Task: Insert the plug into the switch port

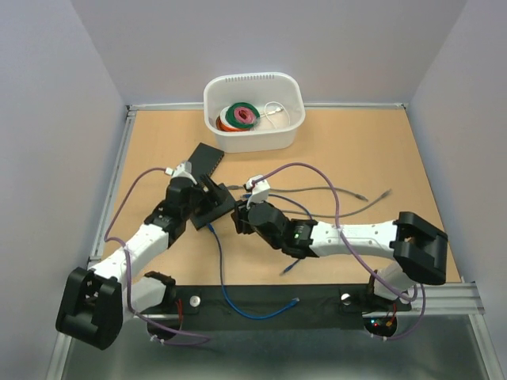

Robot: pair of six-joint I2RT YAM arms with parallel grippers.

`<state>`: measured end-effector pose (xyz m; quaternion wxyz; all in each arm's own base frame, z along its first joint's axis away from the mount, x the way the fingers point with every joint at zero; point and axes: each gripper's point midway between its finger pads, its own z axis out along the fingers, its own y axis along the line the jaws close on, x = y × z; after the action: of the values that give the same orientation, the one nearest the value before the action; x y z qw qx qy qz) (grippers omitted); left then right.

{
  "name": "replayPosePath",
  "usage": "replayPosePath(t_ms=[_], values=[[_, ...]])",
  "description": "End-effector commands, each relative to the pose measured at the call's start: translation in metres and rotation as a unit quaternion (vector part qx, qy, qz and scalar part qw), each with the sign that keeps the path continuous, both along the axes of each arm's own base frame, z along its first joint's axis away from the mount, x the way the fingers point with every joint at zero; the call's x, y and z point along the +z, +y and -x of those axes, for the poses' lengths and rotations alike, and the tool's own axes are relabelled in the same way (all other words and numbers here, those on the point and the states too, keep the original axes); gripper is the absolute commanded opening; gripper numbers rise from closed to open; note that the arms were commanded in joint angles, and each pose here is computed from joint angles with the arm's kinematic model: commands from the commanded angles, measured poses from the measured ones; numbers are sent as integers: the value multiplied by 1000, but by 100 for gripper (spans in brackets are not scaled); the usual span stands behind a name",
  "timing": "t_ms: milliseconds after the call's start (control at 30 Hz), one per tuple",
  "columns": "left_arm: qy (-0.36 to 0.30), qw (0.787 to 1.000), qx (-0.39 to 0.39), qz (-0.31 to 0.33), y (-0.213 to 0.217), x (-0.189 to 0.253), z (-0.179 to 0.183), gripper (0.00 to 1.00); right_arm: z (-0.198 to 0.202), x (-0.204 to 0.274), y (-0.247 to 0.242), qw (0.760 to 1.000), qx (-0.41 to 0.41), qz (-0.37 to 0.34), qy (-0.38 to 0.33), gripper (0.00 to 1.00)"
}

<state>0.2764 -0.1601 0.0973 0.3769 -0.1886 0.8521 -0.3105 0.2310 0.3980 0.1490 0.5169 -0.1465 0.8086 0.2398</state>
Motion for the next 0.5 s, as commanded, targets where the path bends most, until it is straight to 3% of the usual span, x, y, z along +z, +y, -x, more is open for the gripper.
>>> replayPosePath(t_ms=[0,233,467], values=[[0,999,4,-49,22,22,-28,79,4,19,-9,999,-18,-45,0,49],[4,993,60,-99,64,28,-71,79,20,13,-34,997,-22,-70,35,49],[49,988,74,-127,79,-3,-92,79,26,12,-53,997,-26,-64,37,50]])
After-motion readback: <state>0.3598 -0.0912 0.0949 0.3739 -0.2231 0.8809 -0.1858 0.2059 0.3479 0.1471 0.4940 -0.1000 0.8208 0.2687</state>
